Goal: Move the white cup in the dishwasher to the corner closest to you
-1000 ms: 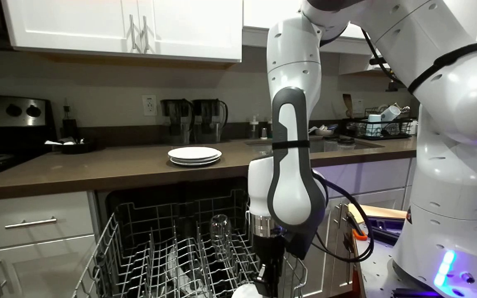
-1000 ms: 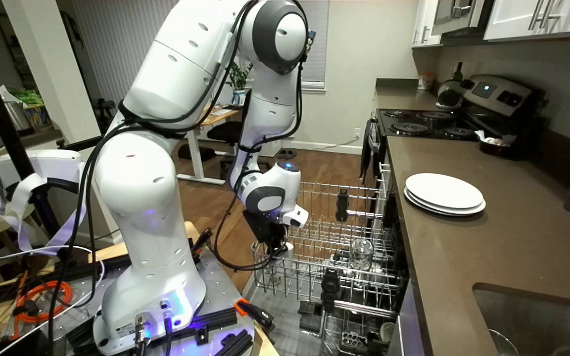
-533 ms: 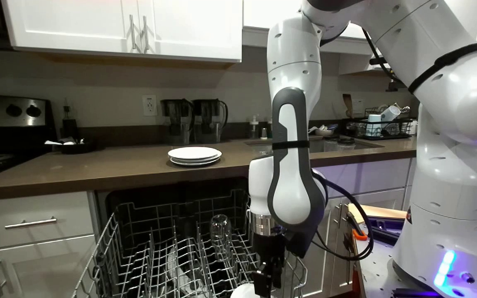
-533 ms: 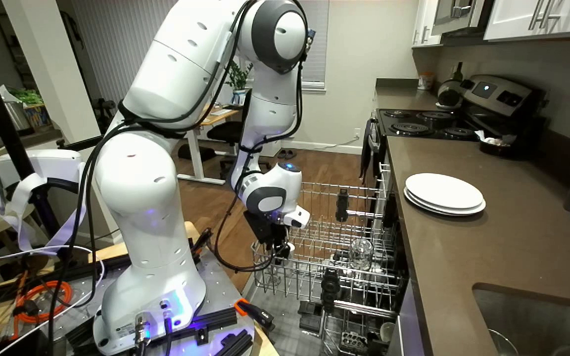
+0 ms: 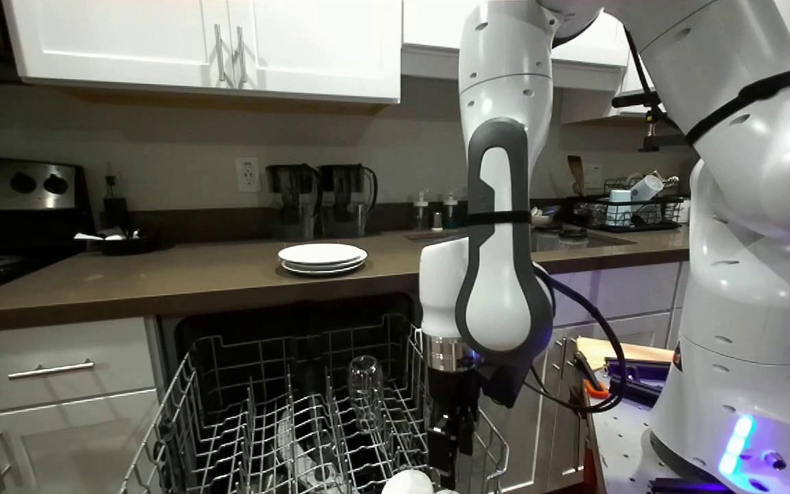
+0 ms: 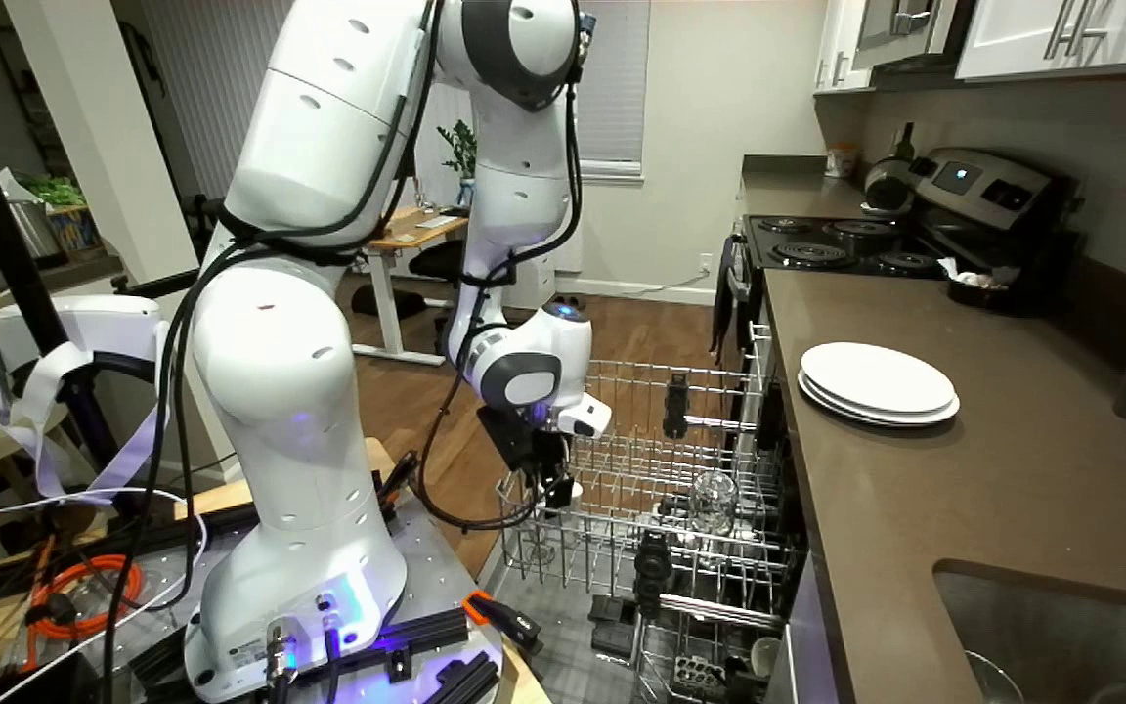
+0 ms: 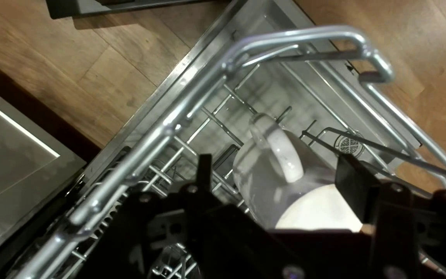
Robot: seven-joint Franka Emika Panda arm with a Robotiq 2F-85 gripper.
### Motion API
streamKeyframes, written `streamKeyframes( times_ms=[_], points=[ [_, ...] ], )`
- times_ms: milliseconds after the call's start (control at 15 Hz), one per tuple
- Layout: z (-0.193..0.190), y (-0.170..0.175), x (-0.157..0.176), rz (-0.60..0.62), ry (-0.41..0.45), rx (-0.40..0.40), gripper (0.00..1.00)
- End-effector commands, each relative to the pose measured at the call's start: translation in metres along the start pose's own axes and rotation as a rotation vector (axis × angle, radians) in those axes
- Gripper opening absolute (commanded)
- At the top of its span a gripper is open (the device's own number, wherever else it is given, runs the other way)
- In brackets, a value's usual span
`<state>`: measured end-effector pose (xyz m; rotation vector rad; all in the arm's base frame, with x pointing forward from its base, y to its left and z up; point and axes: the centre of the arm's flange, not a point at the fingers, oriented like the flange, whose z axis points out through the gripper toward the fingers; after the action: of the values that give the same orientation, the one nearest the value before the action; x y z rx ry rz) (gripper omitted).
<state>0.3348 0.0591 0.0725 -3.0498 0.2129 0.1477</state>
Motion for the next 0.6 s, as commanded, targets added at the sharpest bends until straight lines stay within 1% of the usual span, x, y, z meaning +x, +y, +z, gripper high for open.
streamKeyframes(
  times_ms=[0,400,533],
  points=[
    [-0.04,0.002,-0.014,-0.001,0.006,-0.024,0.75],
    [-0.067,0.004,0.001,-0.005,0.095,-0.038,0.69],
    [-0.075,0.003,0.006,-0.007,0.11,-0.05,0.69]
  ],
)
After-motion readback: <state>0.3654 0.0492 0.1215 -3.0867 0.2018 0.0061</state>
